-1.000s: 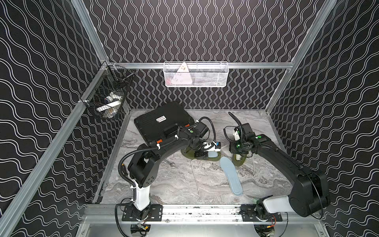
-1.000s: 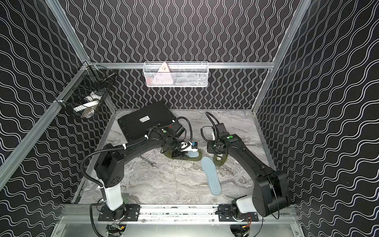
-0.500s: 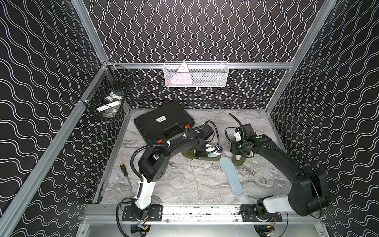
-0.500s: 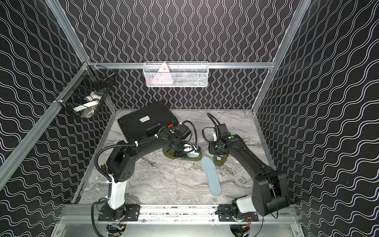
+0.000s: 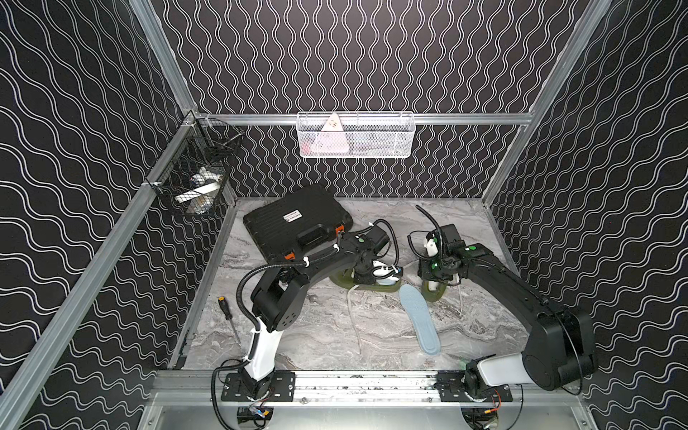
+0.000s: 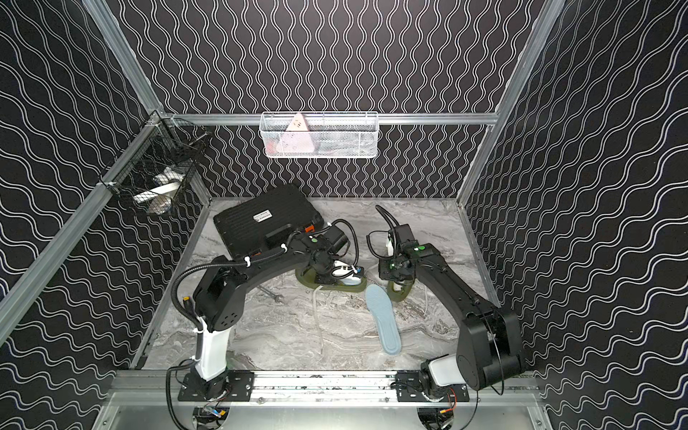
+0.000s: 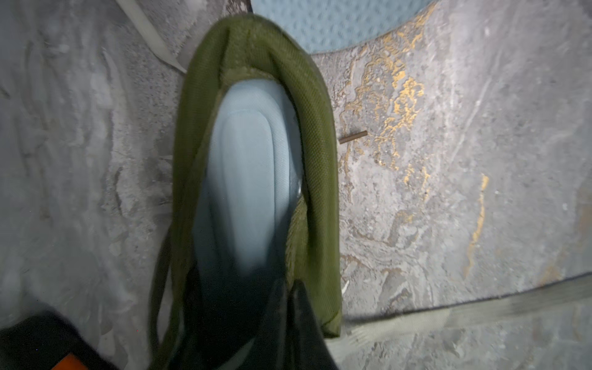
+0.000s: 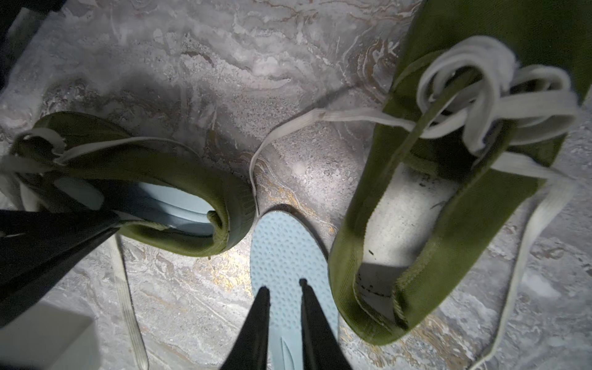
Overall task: Insert the insole into the shoe
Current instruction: Pick up the shoe at the center of the board, then adjust the insole in the shoe.
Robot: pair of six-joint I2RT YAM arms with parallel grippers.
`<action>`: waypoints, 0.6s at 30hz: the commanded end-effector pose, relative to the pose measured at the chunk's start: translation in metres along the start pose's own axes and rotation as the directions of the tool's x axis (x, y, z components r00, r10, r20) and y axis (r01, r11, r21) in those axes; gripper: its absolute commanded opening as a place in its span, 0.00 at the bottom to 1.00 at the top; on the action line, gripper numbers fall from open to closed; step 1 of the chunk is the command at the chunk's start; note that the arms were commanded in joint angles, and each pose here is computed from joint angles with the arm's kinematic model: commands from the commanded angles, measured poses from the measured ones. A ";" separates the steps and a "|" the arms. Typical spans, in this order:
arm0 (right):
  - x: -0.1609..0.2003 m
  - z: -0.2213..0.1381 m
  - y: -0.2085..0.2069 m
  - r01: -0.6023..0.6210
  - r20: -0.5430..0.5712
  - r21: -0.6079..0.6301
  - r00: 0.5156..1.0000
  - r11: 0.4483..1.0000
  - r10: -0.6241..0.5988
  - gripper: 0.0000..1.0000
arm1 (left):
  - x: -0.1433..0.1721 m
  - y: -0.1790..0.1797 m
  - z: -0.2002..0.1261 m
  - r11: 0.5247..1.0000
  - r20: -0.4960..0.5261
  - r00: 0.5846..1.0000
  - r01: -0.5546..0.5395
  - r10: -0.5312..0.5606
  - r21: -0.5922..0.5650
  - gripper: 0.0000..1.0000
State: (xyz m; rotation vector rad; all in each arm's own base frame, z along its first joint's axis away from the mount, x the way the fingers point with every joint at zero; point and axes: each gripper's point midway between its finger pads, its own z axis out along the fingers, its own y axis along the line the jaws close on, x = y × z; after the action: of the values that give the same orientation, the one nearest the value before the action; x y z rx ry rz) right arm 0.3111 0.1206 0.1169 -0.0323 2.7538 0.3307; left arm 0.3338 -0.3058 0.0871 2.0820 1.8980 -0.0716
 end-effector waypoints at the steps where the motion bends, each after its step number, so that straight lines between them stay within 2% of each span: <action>1: 0.002 0.001 0.012 0.005 -0.021 -0.068 1.000 0.998 -0.006 0.21 | -0.012 0.000 -0.018 0.999 0.081 0.996 -0.034 0.037 -0.036 0.00; 5: 0.001 0.006 0.036 -0.033 -0.036 -0.187 0.999 0.982 0.027 0.20 | -0.017 -0.004 -0.026 0.998 0.128 0.991 -0.034 0.041 -0.054 0.00; 8: 0.001 0.010 0.052 -0.025 -0.042 -0.229 0.999 0.973 0.016 0.20 | -0.018 -0.005 -0.026 0.998 0.143 0.989 -0.029 0.036 -0.052 0.00; 18: 0.001 0.040 0.088 0.018 -0.090 -0.255 0.995 0.967 -0.043 0.17 | -0.018 -0.008 -0.024 0.995 0.198 0.980 -0.012 0.031 -0.099 0.00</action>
State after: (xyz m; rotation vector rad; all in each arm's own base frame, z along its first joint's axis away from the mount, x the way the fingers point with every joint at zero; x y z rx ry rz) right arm 0.3094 0.2060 0.0998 -0.1662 2.8039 0.6601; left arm 0.3146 -0.3056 0.1017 2.0021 1.7826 -0.1449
